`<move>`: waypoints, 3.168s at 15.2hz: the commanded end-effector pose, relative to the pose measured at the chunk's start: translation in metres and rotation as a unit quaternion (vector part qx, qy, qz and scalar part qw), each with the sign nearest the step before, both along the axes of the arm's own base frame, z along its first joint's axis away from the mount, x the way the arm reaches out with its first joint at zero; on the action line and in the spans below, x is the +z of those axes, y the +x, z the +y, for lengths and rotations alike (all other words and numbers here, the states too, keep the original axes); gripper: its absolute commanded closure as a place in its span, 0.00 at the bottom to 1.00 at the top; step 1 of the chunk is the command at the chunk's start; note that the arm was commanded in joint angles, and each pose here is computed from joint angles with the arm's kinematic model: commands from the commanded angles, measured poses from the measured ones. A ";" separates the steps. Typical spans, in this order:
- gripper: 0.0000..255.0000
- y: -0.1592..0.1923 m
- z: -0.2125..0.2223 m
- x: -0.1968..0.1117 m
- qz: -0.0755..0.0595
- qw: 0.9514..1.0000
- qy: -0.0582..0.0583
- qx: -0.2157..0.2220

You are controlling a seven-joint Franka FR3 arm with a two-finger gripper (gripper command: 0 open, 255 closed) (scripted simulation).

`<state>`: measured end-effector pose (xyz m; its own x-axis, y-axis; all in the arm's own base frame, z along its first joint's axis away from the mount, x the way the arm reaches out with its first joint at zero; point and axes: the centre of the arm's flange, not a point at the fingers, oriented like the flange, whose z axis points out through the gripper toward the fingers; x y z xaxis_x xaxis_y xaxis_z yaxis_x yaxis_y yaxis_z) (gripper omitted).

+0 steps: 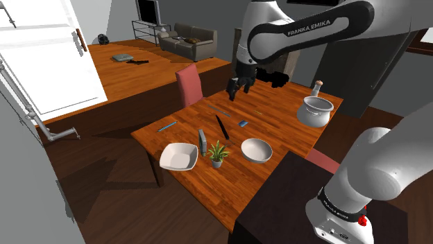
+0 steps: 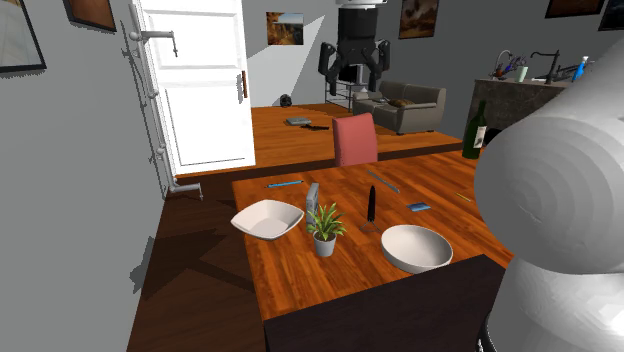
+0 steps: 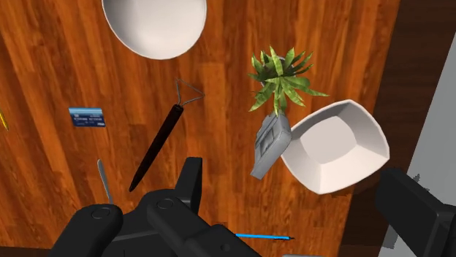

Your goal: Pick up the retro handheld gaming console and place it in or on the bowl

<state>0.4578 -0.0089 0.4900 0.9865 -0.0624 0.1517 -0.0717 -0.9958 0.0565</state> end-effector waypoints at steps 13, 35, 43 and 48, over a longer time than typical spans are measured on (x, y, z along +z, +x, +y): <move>0.00 0.124 -0.012 -0.143 0.020 0.999 0.023 -0.009; 0.00 0.263 -0.020 -0.344 0.044 0.998 0.050 -0.021; 0.00 0.264 -0.020 -0.358 0.044 0.998 0.050 -0.021; 1.00 0.264 -0.020 -0.358 0.044 0.998 0.050 -0.021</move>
